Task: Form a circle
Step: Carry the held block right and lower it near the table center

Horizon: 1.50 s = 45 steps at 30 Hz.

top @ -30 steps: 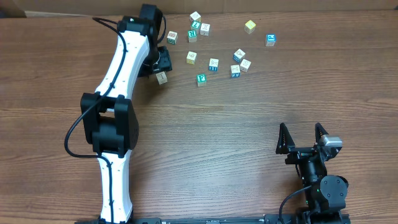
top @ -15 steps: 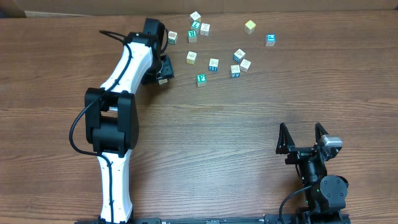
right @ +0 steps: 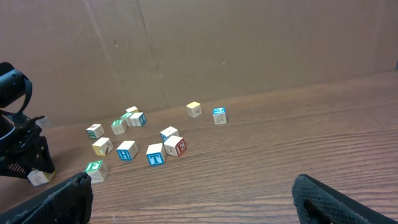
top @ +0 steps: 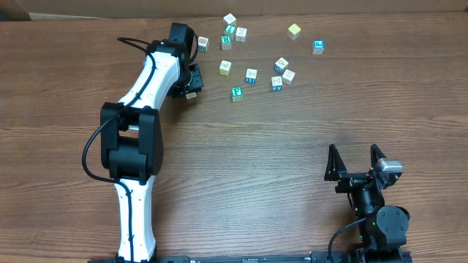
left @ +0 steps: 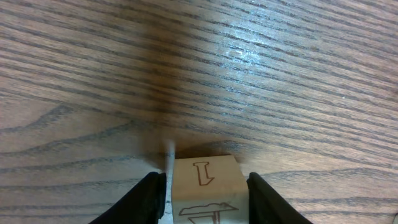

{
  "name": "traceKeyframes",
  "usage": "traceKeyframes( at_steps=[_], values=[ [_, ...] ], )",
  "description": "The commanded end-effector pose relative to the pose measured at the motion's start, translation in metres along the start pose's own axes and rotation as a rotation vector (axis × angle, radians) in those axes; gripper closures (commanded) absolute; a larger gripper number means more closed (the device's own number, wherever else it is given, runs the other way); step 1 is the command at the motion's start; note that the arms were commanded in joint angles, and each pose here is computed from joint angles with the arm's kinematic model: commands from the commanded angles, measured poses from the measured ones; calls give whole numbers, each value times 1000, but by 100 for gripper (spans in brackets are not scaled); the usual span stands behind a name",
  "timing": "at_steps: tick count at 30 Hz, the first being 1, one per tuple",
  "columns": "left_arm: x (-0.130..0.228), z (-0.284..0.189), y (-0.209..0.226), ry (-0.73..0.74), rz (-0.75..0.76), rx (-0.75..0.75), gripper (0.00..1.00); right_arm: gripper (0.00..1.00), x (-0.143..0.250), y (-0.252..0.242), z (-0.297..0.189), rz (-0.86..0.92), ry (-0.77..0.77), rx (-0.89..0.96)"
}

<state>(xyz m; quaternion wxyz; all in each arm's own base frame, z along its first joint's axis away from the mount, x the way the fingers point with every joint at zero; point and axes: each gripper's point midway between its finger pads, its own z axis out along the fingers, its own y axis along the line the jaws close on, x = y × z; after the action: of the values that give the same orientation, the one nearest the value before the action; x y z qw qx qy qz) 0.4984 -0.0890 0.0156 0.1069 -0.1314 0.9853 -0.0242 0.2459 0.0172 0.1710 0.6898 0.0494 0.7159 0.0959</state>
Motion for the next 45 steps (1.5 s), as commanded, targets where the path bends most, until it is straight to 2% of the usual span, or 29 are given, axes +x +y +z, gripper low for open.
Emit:
traceKeyframes(
  at_steps=[1,4,7,12,21,25,31,39,45],
  values=[
    [2,3,2,4,0,-16,67,0,1,0,0,-14,-6,-5],
    [2,3,2,3,0,-15,73,0,1,0,0,-14,-6,-5],
    [6,0,3,18,15,-22,72,0,1,0,0,-14,-6,-5],
    [9,-20,6,28,71,-25,81,0,1,0,0,-14,-5,-5],
    [30,-104,7,47,68,29,81,0,1,0,0,-14,-6,-5],
    [47,-147,6,62,68,79,81,0,1,0,0,-14,-6,-5],
    [79,-190,13,98,103,70,81,0,1,0,0,-14,-6,-5],
    [123,-199,1,207,191,34,80,0,1,0,0,-14,-5,-5],
    [157,-196,-29,251,305,27,79,0,1,0,0,-14,-6,-5]
  ],
)
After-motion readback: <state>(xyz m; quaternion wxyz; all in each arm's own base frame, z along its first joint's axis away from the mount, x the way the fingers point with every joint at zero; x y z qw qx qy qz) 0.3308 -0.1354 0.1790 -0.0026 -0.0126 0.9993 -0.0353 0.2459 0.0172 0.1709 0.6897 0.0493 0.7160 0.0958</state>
